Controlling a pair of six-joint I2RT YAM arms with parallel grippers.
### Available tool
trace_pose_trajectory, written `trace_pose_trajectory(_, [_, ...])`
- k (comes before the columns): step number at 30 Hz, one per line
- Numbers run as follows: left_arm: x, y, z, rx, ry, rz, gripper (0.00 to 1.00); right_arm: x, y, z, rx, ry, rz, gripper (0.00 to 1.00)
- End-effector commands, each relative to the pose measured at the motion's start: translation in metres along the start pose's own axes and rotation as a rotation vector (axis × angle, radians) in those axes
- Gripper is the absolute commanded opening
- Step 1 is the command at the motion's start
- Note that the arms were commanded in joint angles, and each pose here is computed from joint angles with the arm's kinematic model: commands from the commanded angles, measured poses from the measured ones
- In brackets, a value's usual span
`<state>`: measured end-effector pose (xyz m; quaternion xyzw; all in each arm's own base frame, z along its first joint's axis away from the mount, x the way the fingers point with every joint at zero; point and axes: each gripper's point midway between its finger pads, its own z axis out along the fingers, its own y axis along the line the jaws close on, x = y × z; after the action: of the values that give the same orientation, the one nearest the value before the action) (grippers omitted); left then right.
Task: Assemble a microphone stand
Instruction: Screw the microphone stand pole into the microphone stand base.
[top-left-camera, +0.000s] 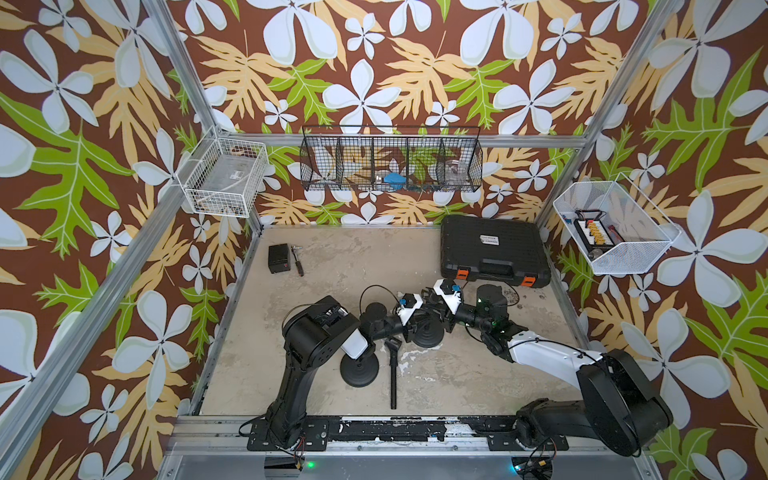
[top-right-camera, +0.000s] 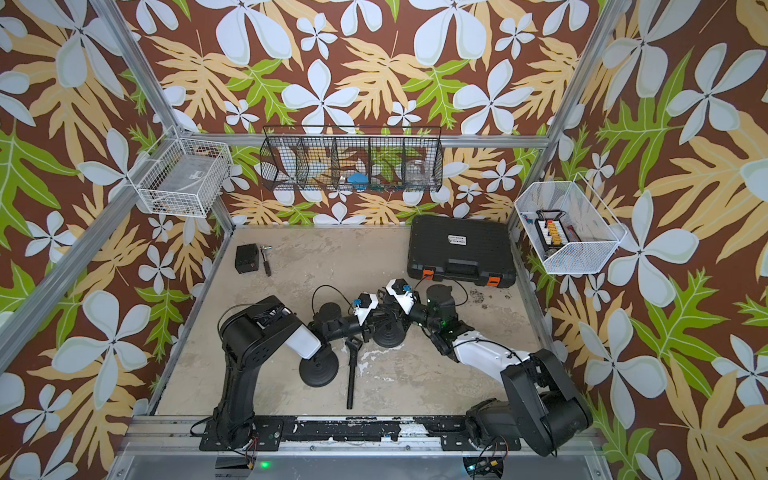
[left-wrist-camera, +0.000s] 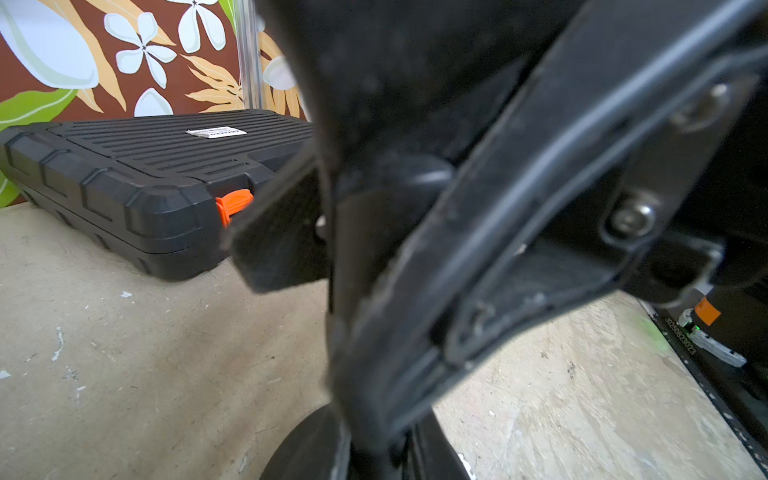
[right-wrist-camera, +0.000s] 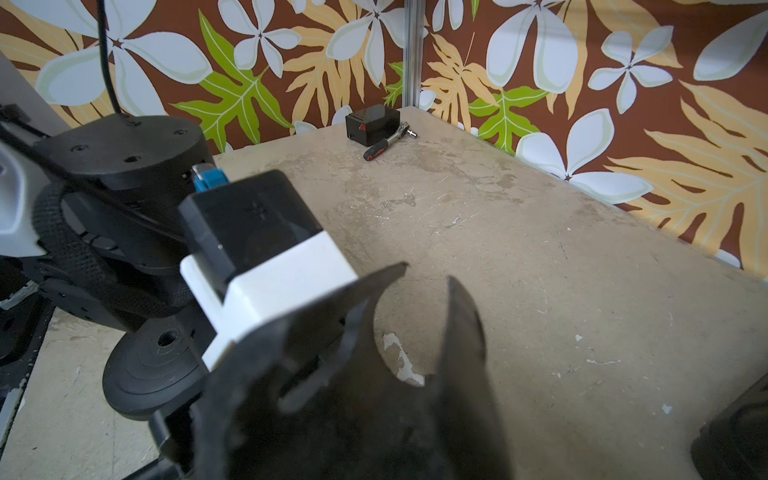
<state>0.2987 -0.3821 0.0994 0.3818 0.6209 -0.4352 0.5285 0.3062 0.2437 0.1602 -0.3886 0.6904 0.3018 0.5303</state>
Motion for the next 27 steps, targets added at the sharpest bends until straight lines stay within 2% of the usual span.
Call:
trace_pose_trajectory(1, [0.005, -0.002, -0.003, 0.006, 0.022, -0.042, 0.34, 0.011, -0.014, -0.001, 0.112, 0.009, 0.092, 0.0])
trace_pose_trajectory(4, [-0.001, -0.002, -0.003, 0.003, 0.014, -0.044, 0.4, 0.025, -0.02, -0.004, 0.252, 0.022, 0.129, 0.0])
trace_pose_trajectory(13, [-0.01, 0.0, -0.004, -0.02, -0.007, -0.053, 0.39, 0.052, -0.023, -0.028, 0.7, 0.034, 0.248, 0.0])
trace_pose_trajectory(16, [-0.009, 0.001, -0.004, -0.02, -0.008, -0.056, 0.35, 0.054, -0.015, -0.026, 0.742, 0.049, 0.243, 0.0])
trace_pose_trajectory(20, [-0.009, 0.0, -0.003, -0.012, -0.013, -0.059, 0.31, 0.056, -0.006, -0.012, 0.688, 0.082, 0.237, 0.02])
trace_pose_trajectory(24, [-0.007, 0.0, -0.002, -0.006, -0.009, -0.057, 0.2, 0.051, 0.004, -0.001, 0.607, 0.089, 0.213, 0.29])
trace_pose_trajectory(26, [-0.005, 0.0, -0.002, -0.007, -0.006, -0.051, 0.17, 0.042, 0.009, 0.0, 0.573, 0.083, 0.195, 0.47])
trace_pose_trajectory(27, [-0.003, 0.0, -0.002, -0.007, 0.0, -0.051, 0.16, 0.036, 0.013, 0.0, 0.541, 0.073, 0.179, 0.6])
